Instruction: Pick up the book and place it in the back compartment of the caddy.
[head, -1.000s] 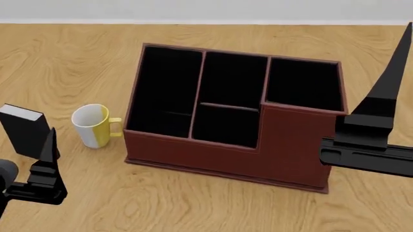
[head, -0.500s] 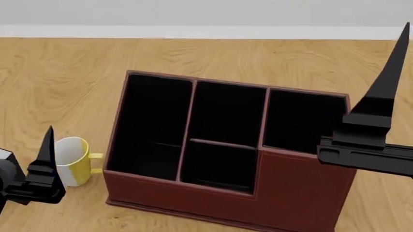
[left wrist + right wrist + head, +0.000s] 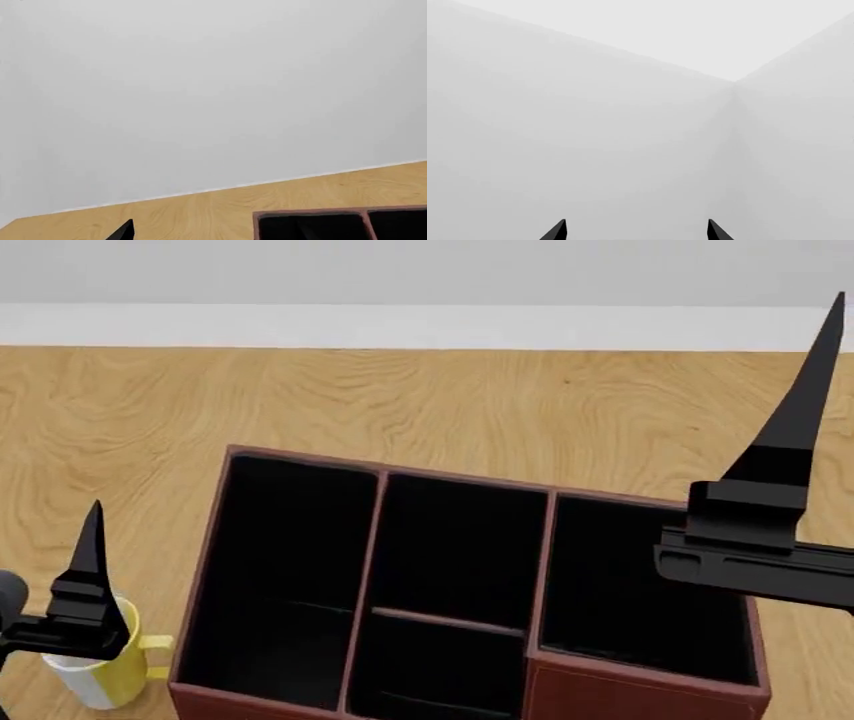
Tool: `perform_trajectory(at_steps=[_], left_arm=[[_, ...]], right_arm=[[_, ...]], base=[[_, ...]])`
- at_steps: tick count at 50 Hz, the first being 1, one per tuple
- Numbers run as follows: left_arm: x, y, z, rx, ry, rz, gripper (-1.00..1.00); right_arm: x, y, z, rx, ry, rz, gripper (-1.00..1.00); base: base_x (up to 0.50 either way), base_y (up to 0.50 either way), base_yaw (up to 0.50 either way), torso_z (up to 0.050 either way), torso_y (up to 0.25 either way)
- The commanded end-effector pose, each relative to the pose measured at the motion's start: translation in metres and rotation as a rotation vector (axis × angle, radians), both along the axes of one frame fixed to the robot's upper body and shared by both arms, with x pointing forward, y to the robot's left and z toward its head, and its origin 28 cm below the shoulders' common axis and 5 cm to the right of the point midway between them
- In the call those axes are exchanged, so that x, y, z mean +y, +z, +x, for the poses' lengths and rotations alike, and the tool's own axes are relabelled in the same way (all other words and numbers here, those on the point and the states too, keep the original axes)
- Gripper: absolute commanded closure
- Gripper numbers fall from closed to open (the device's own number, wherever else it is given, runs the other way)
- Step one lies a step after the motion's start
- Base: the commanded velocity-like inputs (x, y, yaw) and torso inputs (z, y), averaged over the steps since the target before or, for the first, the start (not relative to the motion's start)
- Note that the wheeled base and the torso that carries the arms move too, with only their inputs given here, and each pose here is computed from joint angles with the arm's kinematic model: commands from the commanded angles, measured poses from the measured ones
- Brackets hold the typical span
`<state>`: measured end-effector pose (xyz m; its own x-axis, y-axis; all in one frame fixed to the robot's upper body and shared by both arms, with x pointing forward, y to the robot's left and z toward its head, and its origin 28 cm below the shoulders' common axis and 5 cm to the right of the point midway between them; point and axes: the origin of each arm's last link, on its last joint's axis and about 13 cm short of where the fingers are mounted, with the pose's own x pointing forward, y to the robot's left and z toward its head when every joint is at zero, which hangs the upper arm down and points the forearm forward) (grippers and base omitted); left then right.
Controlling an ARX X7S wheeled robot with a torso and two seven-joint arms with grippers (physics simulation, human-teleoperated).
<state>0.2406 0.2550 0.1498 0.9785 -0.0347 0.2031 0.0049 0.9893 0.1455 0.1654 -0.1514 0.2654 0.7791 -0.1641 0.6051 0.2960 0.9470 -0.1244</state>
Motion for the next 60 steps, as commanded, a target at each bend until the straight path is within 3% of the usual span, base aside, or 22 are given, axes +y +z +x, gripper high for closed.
perform_trajectory(at_steps=[1, 12, 45, 60], left_arm=[[0.001, -0.001, -0.001, -0.002, 0.007, 0.004, -1.00], [0.002, 0.001, 0.000, -0.008, 0.016, -0.002, -1.00], [0.000, 0.001, -0.001, -0.004, 0.013, 0.007, -1.00], [-0.003, 0.013, -0.005, -0.001, 0.015, -0.005, -1.00]], right_arm=[[0.000, 0.000, -0.001, -0.007, 0.001, 0.000, -1.00], [0.000, 0.000, -0.002, -0.013, 0.003, 0.000, -1.00], [-0.001, 0.000, -0.004, -0.018, 0.003, 0.005, -1.00], [-0.002, -0.002, -0.005, -0.019, 0.002, 0.008, -1.00]], base=[[0.00, 0.00, 0.00, 0.000, 0.000], [0.00, 0.00, 0.00, 0.000, -0.009], [0.00, 0.00, 0.00, 0.000, -0.202], [0.00, 0.00, 0.00, 0.000, -0.009]])
